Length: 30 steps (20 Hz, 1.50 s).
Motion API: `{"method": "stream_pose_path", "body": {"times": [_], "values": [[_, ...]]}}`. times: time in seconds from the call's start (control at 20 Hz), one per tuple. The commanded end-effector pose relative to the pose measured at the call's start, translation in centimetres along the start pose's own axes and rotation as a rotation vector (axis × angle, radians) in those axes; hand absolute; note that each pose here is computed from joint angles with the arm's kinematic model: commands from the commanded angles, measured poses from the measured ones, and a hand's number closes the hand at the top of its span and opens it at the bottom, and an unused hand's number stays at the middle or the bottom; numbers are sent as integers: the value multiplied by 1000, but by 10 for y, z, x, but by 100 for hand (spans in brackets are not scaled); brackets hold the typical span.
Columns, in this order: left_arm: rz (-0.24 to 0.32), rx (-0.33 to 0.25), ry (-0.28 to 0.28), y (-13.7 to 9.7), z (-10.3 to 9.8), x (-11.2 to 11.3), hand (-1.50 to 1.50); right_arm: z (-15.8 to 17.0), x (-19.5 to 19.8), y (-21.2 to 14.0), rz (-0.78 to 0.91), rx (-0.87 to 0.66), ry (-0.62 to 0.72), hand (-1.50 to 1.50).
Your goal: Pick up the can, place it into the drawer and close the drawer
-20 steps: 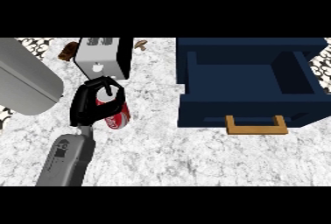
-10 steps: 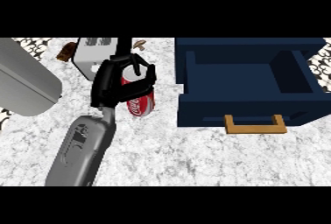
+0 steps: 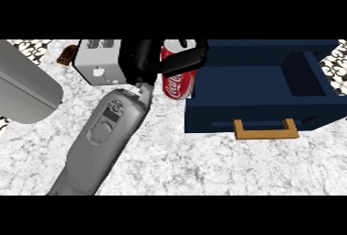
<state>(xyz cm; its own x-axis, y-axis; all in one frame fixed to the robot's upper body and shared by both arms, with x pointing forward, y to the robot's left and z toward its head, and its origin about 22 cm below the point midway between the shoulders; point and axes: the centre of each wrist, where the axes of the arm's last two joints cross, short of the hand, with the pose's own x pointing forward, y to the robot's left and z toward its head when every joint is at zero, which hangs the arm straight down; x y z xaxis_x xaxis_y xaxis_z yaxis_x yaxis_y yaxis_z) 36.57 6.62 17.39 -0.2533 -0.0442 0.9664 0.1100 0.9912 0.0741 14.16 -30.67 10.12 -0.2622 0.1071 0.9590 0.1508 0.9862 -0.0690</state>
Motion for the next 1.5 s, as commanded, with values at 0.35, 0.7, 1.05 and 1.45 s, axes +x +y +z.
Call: {"method": "stream_pose_path", "body": {"times": [0.35,0.7,1.05,1.45], "values": [[-40,-7,9,-48,-42,49,150,-6,-2,1,-10,-5,8,-150],[-80,-15,29,-71,-56,56,150,-18,-11,-4,2,25,10,-150],[-107,-3,54,-77,-74,58,150,-22,7,17,0,46,-4,-150],[-140,6,80,-73,-80,39,150,-27,0,16,3,36,-12,-150]]}}
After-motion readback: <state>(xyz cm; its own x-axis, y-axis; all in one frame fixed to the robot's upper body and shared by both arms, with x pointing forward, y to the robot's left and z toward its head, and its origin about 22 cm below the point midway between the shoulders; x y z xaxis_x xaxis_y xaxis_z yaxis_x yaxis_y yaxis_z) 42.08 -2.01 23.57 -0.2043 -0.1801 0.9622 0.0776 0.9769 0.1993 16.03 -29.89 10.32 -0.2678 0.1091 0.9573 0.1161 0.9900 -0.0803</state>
